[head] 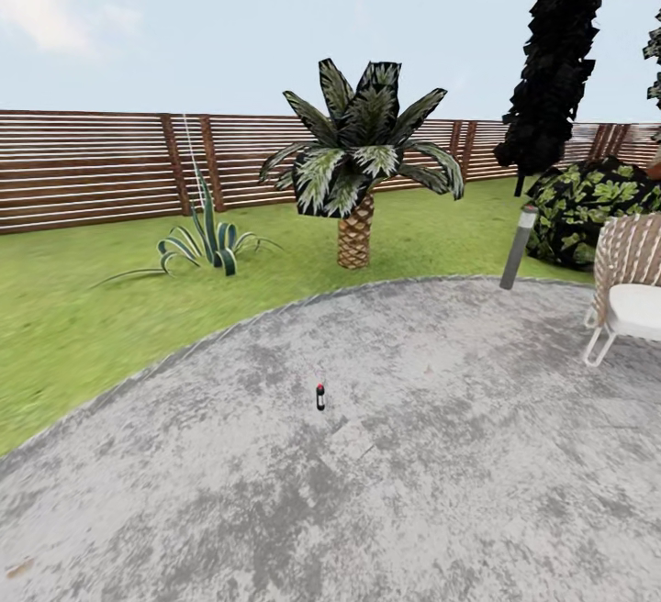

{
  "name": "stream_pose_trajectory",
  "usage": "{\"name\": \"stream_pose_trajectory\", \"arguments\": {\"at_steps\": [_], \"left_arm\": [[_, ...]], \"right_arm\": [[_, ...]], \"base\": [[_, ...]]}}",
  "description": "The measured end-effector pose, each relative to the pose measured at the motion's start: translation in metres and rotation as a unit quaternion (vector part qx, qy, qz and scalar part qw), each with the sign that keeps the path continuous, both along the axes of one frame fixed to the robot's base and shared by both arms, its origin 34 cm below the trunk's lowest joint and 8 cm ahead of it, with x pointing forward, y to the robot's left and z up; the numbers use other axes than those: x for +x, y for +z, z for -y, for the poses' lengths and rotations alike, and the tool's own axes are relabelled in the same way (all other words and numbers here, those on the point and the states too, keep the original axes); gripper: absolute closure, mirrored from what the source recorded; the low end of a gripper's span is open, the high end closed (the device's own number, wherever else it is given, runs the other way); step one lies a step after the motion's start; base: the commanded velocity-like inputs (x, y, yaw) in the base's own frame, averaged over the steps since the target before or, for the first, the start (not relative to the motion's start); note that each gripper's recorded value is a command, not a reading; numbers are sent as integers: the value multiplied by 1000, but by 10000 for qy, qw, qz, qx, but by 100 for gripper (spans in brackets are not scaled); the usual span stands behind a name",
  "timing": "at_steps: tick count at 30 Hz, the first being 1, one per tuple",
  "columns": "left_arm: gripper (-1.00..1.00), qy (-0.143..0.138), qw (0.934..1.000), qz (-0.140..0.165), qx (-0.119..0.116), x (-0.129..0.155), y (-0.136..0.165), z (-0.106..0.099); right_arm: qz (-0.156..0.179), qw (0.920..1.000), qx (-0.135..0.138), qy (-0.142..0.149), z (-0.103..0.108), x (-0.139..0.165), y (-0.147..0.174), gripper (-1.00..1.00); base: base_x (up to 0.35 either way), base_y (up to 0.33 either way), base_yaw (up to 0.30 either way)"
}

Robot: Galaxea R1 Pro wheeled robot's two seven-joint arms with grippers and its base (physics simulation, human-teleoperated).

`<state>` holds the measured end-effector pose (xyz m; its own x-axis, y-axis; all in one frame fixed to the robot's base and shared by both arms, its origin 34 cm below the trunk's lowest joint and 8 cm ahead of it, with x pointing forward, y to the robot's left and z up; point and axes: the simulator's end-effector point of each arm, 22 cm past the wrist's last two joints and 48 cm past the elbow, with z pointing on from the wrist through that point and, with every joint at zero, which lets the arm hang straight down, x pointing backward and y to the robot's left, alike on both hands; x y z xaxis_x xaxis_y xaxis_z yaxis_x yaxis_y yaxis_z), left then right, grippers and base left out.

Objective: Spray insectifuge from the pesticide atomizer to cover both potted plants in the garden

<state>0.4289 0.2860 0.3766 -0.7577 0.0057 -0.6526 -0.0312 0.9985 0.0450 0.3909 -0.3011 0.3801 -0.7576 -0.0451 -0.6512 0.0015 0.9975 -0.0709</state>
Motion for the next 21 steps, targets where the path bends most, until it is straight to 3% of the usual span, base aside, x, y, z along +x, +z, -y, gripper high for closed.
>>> {"name": "stream_pose_trajectory", "arguments": {"at_steps": [9, 21], "left_arm": [[-100, 1, 10000, -4, 2, 0, 0, 0], [-100, -3, 10000, 25, -1, 2, 2, 0]], "right_arm": [[-17, 10000, -3, -8, 1, -1, -1, -100], [8, 10000, -2, -11, 1, 1, 1, -100]], "base": [[283, 235, -22], [232, 267, -223]]}}
